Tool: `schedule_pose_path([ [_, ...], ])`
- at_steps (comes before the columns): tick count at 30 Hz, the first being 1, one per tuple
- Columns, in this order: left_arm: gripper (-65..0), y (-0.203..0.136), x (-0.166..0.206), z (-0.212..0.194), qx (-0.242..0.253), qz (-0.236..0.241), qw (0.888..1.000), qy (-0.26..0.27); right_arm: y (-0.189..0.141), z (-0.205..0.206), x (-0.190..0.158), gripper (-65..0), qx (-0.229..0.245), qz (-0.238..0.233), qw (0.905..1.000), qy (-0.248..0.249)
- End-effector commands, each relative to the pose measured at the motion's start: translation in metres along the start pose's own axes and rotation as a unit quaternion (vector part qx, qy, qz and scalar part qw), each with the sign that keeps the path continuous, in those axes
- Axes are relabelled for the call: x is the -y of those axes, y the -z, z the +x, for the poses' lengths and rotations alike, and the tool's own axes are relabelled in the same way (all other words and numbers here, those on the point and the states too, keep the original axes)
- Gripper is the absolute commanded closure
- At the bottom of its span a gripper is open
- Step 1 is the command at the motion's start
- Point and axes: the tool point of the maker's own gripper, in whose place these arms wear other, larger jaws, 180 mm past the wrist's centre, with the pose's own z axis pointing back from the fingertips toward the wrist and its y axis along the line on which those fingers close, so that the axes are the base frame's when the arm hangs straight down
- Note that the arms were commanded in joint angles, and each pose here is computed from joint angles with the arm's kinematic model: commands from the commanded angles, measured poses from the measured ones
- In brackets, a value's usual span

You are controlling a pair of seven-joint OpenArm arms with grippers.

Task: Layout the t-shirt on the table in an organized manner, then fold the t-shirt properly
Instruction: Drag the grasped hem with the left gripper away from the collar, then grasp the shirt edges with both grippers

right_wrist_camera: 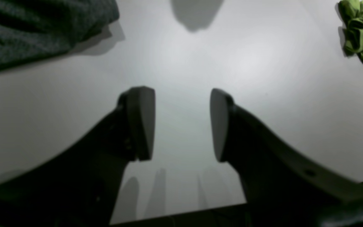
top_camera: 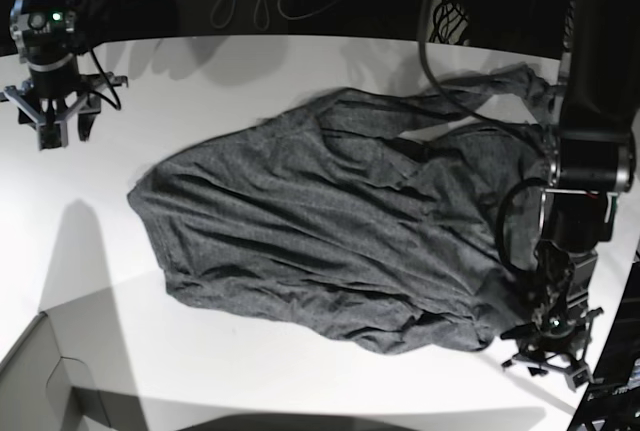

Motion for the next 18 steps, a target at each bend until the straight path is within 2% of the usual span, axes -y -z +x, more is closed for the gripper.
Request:
schedule_pose_path([
  [1, -33.5, 0.002, 0.004, 0.034, 0.040, -0.006, 0.999, -0.007, -0.002, 0.013, 0.004, -29.0, 0.024, -0.004, 0.9997, -0.002],
  [3, -38.1, 0.001, 0.004, 0.033, 0.043, -0.008, 0.999, -0.006, -0.002, 0.014, 0.001, -29.0, 0.025, 0.007, 0.9996, -0.011],
  [5, -38.5, -0.001, 0.008, 0.039, 0.054, -0.016, 0.998, -0.015, 0.000, 0.020, -0.008, -29.1, 0.034, 0.032, 0.9986, -0.026],
  [9, -38.5, -0.010, -0.017, 0.042, 0.070, -0.013, 0.994, -0.085, 0.006, 0.035, -0.014, -29.1, 0.050, 0.050, 0.9966, -0.041],
  [14, -38.4, -0.034, -0.043, -0.018, -0.005, -0.029, 0.989, -0.146, 0.023, 0.066, -0.005, -29.1, 0.084, 0.043, 0.9949, -0.036],
  [18, -38.4, -0.072, -0.061, -0.061, -0.053, -0.046, 0.980, -0.188, 0.052, 0.087, -0.028, -29.1, 0.096, 0.088, 0.9896, -0.061],
])
